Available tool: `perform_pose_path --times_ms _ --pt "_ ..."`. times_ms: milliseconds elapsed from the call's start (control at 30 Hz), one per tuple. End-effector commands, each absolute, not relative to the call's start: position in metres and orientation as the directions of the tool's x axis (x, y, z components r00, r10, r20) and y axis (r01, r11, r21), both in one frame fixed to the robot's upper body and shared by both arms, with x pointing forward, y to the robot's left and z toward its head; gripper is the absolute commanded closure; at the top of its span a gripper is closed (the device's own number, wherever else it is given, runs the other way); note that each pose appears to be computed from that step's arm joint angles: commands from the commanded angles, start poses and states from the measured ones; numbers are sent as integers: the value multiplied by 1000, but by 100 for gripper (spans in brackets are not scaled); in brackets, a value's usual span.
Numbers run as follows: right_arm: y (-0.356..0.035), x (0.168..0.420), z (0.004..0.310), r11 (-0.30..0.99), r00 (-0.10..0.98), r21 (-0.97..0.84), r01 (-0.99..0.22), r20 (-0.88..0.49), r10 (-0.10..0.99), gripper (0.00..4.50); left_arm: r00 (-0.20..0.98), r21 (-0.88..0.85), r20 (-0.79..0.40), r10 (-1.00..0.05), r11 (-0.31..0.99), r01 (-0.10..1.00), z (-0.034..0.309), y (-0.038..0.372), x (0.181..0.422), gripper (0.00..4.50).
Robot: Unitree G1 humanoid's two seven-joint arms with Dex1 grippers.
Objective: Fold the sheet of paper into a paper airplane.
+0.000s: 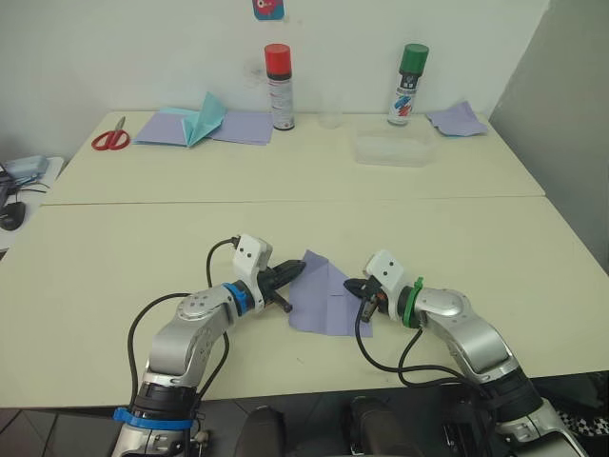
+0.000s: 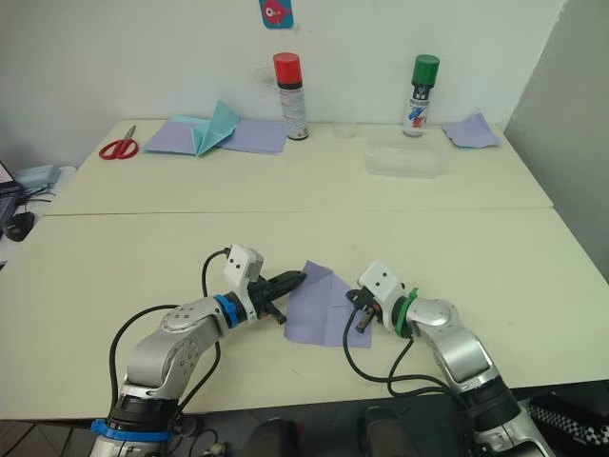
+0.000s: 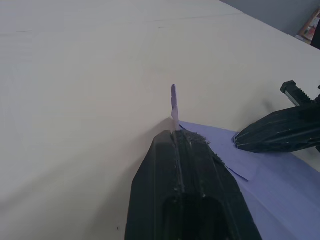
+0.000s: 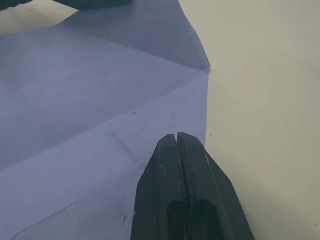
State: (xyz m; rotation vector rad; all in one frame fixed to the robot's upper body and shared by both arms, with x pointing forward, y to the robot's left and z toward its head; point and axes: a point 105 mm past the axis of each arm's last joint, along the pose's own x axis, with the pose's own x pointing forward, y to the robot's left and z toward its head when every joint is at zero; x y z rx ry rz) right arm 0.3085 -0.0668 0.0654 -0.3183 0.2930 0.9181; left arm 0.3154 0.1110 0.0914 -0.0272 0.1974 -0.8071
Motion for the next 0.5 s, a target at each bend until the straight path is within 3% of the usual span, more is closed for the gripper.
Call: perform_pose_path --times_ms 33,333,500 --pt "-69 306 49 577 569 -127 -807 -433 699 450 629 -3 -156 -761 637 770 99 100 311 448" --pt "-69 306 49 577 568 -127 -807 -435 699 450 512 208 -294 -807 468 859 79 84 295 448" --pt "-69 305 49 577 568 -127 -807 -435 699 450 516 273 -333 -789 444 854 72 86 298 448"
